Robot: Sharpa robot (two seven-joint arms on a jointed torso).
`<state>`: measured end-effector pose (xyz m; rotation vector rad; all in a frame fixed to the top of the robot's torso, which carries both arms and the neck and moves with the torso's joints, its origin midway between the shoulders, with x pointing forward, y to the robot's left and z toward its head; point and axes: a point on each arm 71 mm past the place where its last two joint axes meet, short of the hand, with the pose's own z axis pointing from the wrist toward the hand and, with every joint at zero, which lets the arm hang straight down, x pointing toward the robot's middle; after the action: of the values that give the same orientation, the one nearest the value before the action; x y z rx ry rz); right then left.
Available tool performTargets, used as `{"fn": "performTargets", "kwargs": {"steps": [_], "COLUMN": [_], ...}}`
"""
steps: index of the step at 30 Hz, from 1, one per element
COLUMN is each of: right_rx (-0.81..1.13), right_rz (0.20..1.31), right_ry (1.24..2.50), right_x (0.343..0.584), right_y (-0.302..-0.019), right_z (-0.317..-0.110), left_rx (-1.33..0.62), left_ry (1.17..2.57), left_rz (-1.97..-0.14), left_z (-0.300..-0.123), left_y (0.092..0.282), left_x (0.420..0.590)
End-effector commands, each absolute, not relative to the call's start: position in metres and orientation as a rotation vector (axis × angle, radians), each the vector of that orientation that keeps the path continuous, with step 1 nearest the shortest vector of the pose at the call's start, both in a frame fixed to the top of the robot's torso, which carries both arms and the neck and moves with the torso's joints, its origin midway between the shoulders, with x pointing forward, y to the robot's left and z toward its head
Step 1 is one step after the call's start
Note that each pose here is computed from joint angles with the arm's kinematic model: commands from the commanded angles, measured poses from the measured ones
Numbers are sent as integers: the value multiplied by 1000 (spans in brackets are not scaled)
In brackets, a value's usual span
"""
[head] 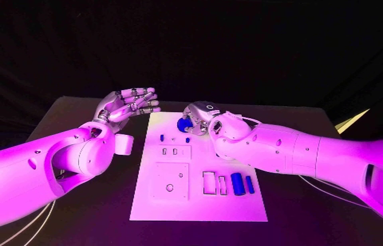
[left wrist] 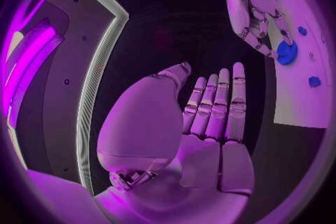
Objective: Assemble the parts on the task board
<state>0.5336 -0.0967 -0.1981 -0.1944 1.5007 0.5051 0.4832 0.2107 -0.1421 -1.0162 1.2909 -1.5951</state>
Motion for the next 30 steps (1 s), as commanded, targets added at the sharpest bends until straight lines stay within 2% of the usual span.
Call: {"fn": "performTargets", "kwargs": {"steps": [1, 24, 30], "right_rx": [-196, -175, -147], "right_rz": [497, 500, 505], "right_ry": [1504, 1571, 1549], "right_x": [535, 539, 538], "right_y": [-97, -105, -115], "right_z": [-200, -205, -203], "left_rx": [-1012, -1015, -1015], "left_ry": [1292, 1293, 1293], "left_rz": [-1603, -1598, -1598], "left_z": [-141, -141, -142], "left_y": [209, 210, 210], "left_x": [483, 484, 484]}}
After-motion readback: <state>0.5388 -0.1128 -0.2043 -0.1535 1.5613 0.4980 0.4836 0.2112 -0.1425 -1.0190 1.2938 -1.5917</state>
